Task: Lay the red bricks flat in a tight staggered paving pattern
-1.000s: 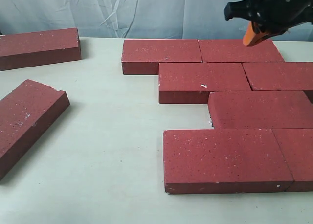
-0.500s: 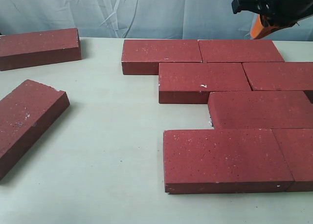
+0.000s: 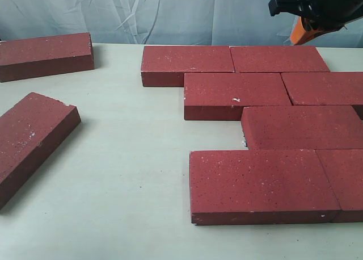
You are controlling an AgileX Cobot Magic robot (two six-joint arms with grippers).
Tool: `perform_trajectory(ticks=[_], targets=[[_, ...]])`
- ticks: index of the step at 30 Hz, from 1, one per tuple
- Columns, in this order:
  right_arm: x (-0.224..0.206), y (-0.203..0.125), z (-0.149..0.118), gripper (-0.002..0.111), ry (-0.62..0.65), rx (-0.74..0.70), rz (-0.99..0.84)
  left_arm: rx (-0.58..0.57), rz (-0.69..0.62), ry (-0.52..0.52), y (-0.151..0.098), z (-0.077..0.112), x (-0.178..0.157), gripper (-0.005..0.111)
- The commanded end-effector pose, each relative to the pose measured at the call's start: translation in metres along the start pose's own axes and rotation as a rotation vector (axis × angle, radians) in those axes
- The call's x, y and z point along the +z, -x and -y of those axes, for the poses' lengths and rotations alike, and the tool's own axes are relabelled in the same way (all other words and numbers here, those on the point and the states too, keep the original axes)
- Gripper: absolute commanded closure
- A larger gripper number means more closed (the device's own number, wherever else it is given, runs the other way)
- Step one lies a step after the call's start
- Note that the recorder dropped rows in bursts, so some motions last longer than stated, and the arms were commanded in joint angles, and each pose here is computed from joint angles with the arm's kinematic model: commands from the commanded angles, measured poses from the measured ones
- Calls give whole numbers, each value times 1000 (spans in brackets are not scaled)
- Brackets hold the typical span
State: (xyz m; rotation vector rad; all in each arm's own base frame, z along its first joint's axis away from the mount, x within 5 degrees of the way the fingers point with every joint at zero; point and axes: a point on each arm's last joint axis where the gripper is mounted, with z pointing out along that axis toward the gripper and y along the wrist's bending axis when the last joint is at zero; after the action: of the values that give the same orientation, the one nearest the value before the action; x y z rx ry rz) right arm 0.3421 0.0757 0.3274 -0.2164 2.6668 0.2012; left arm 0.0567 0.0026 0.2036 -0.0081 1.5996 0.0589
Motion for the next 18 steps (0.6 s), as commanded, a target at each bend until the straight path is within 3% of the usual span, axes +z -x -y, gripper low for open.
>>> perform_trajectory(ticks=[1, 15, 18], targets=[[0, 0, 3, 109, -9, -6, 19, -7, 237, -6, 20, 0, -3, 107], [0, 2, 5, 109, -34, -22, 32, -7, 595, -13, 50, 1, -16, 107], [-1, 4, 5, 109, -34, -22, 60, -81, 657, 2, 55, -3, -19, 107]])
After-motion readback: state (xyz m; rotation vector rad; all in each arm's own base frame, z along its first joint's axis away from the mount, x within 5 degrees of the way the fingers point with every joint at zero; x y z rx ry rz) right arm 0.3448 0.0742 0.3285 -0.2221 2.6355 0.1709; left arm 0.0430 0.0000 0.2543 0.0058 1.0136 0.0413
